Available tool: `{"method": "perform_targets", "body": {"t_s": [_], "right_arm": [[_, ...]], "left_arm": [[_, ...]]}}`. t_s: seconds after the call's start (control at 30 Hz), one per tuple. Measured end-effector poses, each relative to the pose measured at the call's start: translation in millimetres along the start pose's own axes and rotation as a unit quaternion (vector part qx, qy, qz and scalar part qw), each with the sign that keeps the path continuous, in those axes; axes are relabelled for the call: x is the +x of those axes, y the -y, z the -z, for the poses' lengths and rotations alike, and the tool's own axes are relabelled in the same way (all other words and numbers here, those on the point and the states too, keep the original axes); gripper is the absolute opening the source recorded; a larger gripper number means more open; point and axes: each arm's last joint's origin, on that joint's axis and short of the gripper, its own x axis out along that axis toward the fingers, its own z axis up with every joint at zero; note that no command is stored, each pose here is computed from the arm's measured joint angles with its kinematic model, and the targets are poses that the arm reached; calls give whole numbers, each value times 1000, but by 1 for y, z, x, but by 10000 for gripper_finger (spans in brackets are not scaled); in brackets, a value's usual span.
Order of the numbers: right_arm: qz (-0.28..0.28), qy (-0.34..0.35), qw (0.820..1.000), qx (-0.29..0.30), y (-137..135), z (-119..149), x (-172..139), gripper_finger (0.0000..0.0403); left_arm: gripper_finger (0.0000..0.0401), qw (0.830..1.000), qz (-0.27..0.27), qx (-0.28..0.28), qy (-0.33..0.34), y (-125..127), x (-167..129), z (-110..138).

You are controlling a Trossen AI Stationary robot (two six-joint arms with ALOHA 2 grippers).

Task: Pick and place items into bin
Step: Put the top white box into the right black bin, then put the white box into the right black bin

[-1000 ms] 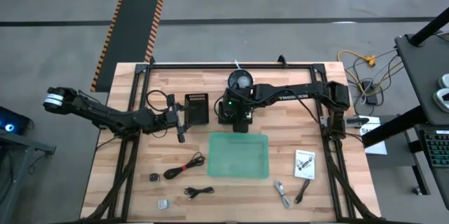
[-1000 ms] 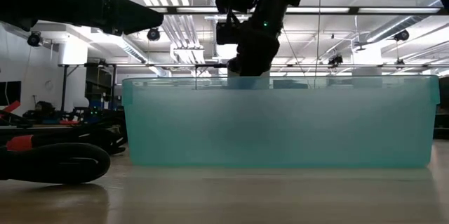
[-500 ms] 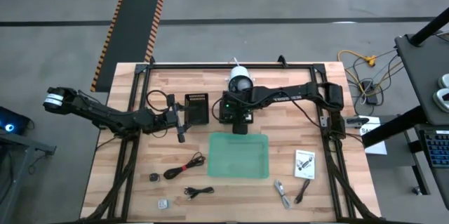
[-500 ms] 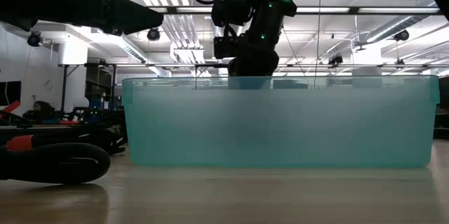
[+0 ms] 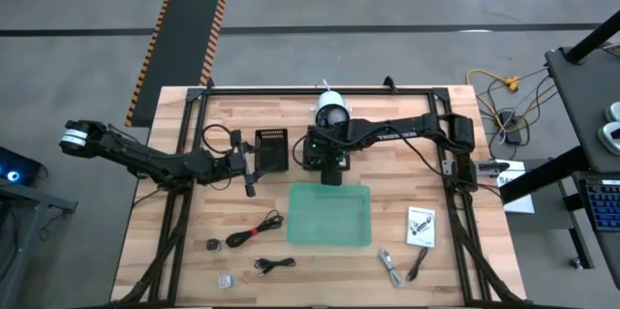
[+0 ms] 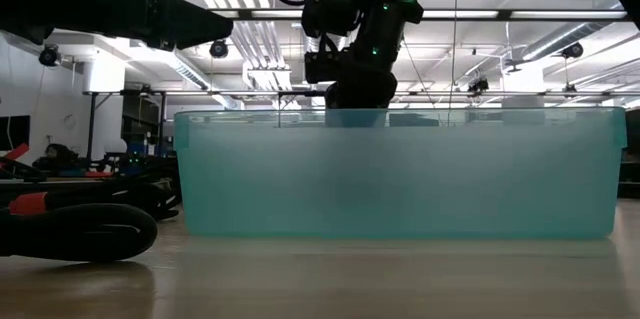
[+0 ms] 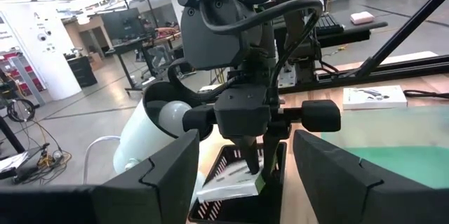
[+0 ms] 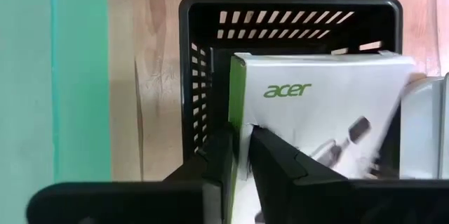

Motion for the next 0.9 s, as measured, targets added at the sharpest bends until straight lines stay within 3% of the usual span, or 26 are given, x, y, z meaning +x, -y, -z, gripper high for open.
{"method": "perform_targets", "body": {"t_s": [0.5, 0.73, 0.9], "right_arm": [[5, 5, 1000, 4, 0, 0, -10, 121], [3, -1, 998, 63, 0, -5, -39, 132], [-1, -3, 995, 97, -7, 0, -62, 126]], "left_arm": [[215, 1000, 0, 0, 0, 0, 0, 0], [215, 1000, 0, 2, -2, 0, 0, 0], [215, 999, 0, 33, -2, 0, 0, 0]]}}
